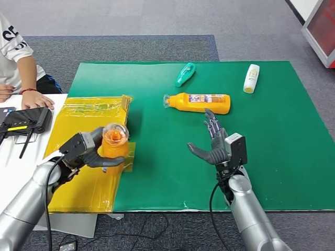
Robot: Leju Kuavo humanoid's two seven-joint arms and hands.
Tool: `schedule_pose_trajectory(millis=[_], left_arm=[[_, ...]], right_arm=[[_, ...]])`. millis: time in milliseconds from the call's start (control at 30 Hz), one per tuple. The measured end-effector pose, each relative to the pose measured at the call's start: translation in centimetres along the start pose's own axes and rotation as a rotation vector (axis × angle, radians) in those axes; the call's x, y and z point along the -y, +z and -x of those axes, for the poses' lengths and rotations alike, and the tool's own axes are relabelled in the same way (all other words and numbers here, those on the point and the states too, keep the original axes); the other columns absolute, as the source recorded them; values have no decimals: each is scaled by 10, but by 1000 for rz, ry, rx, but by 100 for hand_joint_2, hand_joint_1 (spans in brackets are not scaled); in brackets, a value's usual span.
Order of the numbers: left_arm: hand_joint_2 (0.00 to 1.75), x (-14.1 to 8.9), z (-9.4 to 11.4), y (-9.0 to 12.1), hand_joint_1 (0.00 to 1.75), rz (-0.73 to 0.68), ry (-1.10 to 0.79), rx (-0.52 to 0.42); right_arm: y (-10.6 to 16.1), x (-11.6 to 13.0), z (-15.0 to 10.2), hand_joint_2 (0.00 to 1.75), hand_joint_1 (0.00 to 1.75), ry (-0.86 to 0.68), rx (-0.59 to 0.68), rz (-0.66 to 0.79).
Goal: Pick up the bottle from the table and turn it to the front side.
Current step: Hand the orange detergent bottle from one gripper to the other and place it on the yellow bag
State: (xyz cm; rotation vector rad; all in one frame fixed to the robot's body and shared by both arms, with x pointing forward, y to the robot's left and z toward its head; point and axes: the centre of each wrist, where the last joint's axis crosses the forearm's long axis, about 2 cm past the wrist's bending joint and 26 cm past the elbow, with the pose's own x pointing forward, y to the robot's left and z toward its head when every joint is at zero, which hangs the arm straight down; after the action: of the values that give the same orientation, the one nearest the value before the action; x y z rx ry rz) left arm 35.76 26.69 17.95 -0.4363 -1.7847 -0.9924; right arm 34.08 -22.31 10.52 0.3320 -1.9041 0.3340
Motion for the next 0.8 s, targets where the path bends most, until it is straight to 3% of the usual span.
schedule_pose_trajectory(millis=[167,367,800], left_arm=[[175,-24,-16,-12,175,-66,-175,-94],[175,-38,-25,-23,175,-93,-285,-173],[175,-45,2,-19,175,48,-148,-265]], right_arm=[[7,1,2,175,0,9,-14,13],[12,2,4,175,0,23,-40,22],[1,7,-1,175,0,62,-60,24]])
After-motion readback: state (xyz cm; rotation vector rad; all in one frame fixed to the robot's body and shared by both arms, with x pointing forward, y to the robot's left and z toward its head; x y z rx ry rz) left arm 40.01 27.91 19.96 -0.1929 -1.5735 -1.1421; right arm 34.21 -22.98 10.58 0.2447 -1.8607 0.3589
